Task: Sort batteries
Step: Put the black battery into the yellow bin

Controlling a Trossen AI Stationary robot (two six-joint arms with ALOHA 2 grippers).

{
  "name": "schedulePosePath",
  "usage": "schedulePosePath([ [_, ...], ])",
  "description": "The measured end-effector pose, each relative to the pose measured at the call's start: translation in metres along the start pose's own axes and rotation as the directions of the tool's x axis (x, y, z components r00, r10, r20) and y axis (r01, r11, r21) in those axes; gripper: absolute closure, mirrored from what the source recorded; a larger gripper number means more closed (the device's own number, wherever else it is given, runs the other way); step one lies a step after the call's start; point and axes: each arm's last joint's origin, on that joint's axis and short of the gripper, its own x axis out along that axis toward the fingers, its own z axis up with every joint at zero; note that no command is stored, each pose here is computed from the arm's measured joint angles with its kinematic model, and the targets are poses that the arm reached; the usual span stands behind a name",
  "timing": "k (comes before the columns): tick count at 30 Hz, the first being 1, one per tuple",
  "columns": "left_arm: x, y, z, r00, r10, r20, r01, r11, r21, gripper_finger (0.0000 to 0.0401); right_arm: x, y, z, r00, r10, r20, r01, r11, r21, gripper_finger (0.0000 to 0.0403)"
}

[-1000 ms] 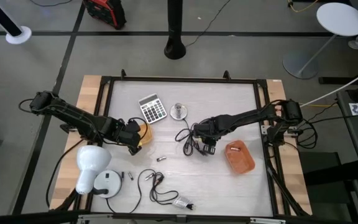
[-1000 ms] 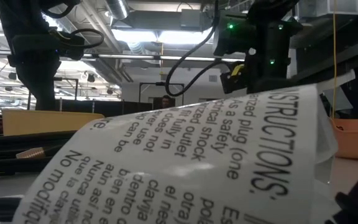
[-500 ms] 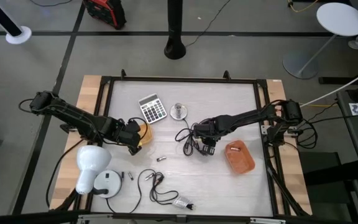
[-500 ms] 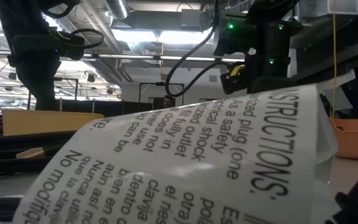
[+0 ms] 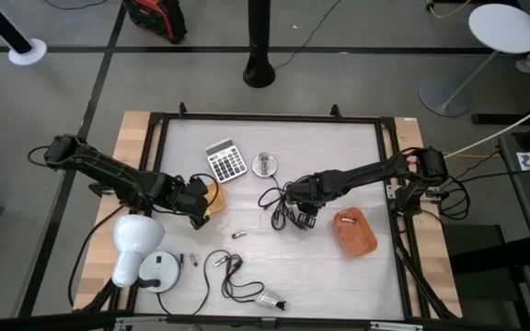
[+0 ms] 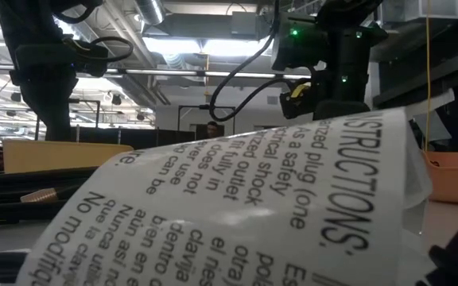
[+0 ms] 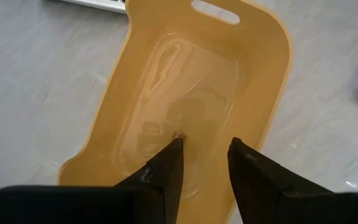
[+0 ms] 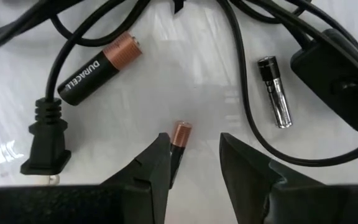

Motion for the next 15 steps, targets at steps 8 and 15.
schedulePosePath([
  [8,0.000,0.000,0.000,1.000,0.000,0.000,0.000,1.000,0.004,0.0285,0.009,-0.002,-0.008,0.999,-0.003,-0.033,0.004,0.999,0.037,0.0269],
  [15,0.000,0.000,0.000,1.000,0.000,0.000,0.000,1.000,0.023,0.0285,0.018,-0.005,-0.015,1.000,-0.011,-0.026,0.012,0.999,0.038,0.0269],
])
